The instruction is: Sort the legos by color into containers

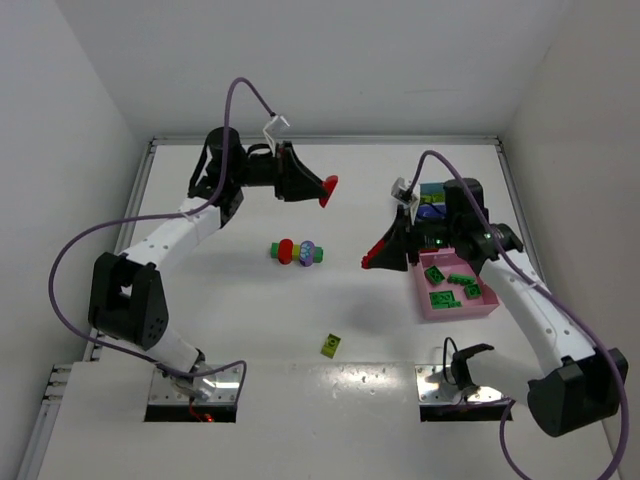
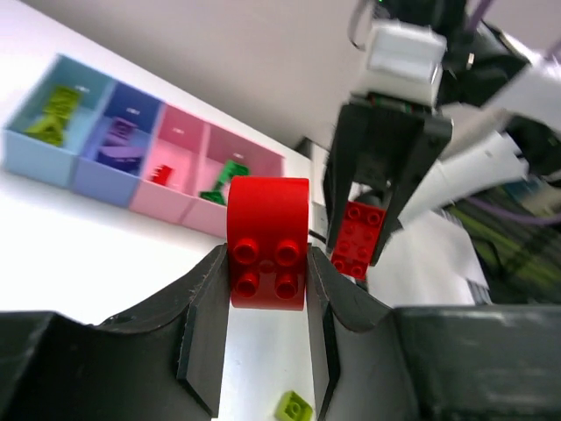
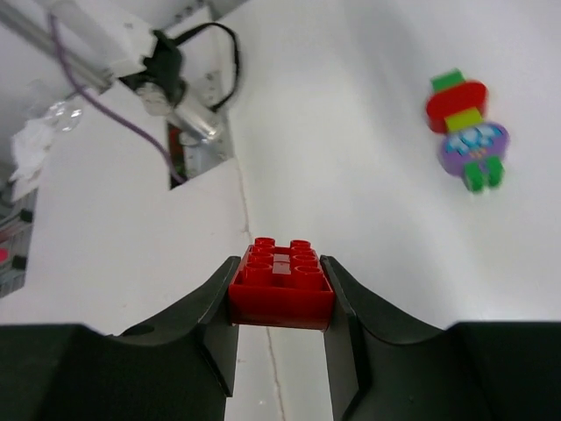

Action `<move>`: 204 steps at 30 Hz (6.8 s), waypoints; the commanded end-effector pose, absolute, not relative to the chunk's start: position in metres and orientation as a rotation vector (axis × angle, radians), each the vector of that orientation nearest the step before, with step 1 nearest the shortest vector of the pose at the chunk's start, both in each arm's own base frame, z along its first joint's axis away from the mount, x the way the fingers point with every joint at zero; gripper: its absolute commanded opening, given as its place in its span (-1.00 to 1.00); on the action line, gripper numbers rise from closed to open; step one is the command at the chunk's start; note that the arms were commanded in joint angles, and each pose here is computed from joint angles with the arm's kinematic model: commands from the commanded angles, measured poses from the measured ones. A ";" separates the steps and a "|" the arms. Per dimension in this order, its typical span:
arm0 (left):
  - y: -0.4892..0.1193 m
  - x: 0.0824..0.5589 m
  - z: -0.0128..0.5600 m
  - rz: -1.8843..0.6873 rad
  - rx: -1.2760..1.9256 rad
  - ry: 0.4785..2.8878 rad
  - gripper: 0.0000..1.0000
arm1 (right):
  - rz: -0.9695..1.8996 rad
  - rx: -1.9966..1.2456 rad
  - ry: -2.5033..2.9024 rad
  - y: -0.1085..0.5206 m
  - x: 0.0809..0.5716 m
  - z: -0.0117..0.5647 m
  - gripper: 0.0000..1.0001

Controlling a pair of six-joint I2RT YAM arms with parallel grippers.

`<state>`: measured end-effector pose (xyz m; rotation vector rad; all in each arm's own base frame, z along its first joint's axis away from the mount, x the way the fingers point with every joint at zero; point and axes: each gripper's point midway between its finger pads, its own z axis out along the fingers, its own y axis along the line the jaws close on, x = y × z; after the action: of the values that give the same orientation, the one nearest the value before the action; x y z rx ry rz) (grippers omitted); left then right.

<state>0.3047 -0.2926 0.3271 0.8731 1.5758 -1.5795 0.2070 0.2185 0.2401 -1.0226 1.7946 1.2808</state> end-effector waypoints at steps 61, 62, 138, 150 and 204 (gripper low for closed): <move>-0.499 0.315 0.197 -1.356 1.188 1.823 -1.00 | 0.053 0.171 2.034 -0.040 0.314 0.228 0.73; -0.502 0.318 0.193 -1.356 1.188 1.835 -1.00 | 0.053 0.171 2.035 -0.039 0.311 0.226 0.73; -0.098 0.337 0.297 -1.036 0.402 1.948 0.84 | 0.508 -2.418 0.863 0.298 0.153 0.094 0.52; -0.092 0.353 0.285 -1.176 0.383 1.947 0.84 | 0.650 -2.620 0.665 0.319 0.099 0.049 0.54; -0.075 0.409 0.273 -0.956 0.060 1.943 1.00 | 0.281 -0.237 2.113 0.006 0.535 0.163 -0.97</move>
<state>0.3971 -0.0725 0.2654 0.0703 1.9627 -0.9246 0.5275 0.0055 0.1481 -0.2981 2.1509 0.2271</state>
